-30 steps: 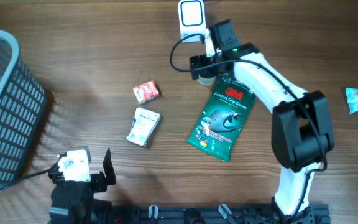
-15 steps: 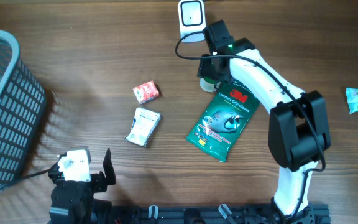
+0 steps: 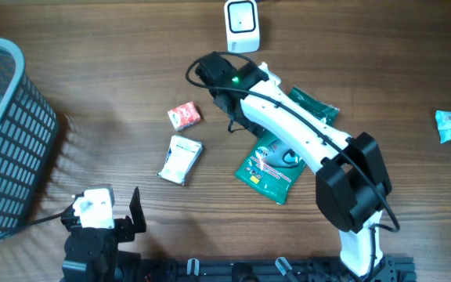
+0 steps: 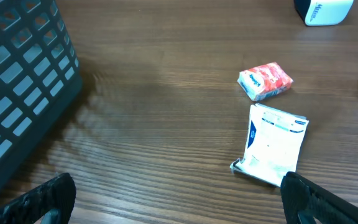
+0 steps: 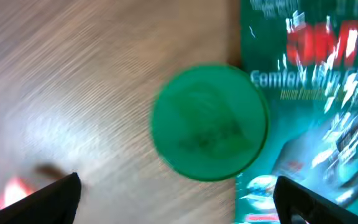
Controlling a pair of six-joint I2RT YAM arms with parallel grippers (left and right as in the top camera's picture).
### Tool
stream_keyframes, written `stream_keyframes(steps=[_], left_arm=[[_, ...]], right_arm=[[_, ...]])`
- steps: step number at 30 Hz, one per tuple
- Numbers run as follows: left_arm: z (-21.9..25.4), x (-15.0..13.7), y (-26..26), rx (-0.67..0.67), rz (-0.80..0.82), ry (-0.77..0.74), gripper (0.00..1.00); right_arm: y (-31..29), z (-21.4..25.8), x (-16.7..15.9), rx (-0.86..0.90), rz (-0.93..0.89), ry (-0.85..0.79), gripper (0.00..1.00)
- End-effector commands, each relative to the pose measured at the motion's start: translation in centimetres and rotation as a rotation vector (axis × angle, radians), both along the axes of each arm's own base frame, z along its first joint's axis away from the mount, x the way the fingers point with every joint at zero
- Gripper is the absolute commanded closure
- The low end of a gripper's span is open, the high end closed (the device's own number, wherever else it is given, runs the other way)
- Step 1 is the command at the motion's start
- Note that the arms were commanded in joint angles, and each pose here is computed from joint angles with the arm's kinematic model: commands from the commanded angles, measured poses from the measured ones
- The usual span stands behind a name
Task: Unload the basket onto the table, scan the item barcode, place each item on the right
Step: 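Grasp the green-lidded jar by its lid with the right gripper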
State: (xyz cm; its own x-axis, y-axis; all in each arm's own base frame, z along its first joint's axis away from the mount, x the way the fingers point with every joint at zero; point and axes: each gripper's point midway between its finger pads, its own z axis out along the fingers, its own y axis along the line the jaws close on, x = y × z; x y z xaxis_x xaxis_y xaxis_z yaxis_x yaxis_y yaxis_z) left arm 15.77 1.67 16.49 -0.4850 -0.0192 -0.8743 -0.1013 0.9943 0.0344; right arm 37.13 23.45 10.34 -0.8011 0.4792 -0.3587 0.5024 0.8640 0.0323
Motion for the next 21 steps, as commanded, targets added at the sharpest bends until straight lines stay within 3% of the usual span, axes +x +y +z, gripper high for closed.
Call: stream_keyframes(steps=[1, 4, 6, 10, 15, 21], left_arm=[[0.1, 0.0, -0.2, -0.01, -0.01, -0.006, 0.0], [0.1, 0.0, -0.2, -0.01, -0.01, -0.006, 0.0], [0.1, 0.0, -0.2, -0.01, -0.01, -0.006, 0.0], [0.1, 0.0, -0.2, -0.01, -0.01, -0.006, 0.0], [0.1, 0.0, -0.2, -0.01, -0.01, -0.006, 0.0], [0.1, 0.0, -0.2, -0.01, -0.01, -0.006, 0.0]], right_arm=[[0.9, 7.1, 0.6, -0.117, 0.592, -0.063, 0.0], [0.4, 7.5, -0.4, -0.303, 1.075, 0.019, 0.0], [-0.5, 6.5, -0.6, -0.367, 1.211, 0.075, 0.0], [-2.2, 5.4, 1.0, -0.328, 1.228, 0.075, 0.0], [-1.5, 3.7, 0.8, 0.001, 1.317, 0.067, 0.0], [-2.2, -1.6, 0.9, -0.036, 1.378, 0.216, 0.0]])
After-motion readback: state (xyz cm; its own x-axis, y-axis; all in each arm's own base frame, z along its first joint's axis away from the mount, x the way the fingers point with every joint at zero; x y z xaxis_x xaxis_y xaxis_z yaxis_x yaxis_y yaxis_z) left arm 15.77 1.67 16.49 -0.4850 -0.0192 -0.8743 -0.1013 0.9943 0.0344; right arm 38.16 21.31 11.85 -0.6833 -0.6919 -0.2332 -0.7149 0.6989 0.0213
